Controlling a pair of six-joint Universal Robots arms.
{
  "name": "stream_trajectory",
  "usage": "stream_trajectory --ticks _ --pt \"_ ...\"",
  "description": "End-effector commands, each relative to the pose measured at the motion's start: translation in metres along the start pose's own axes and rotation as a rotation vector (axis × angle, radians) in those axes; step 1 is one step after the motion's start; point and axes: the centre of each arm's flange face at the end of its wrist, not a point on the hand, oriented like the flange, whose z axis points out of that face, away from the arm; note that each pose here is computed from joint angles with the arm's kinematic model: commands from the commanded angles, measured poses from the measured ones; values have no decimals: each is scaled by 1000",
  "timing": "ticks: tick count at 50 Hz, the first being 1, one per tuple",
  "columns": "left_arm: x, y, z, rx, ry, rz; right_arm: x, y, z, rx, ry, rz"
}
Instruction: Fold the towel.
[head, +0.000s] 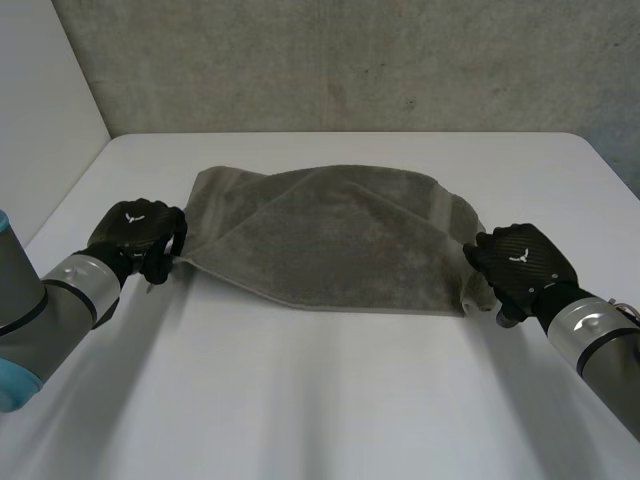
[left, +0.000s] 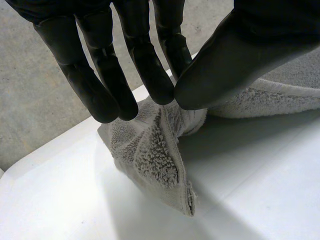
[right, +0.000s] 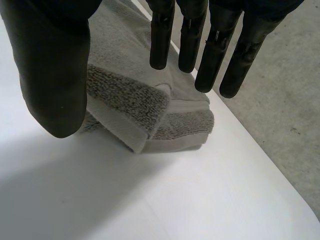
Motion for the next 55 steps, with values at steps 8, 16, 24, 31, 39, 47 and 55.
stream_trajectory --ticks 8,16,24,31,39,47,55 --pt "-2 0 1 0 -6 -13 -27 -5 0 65 -8 -61" --pt "-2 0 1 2 -5 -13 -48 3 7 50 -12 -201" --pt "-2 0 1 1 -6 -13 -61 12 18 13 25 -383" --pt "-2 0 1 0 -6 -13 -66 13 23 7 25 -412" --pt "-3 1 2 -1 -7 -14 -48 3 25 31 120 -407" --pt "-4 2 3 2 -11 -13 -2 -12 25 58 287 -335" --pt "-3 10 7 -13 -5 -11 33 -7 24 48 321 -28"
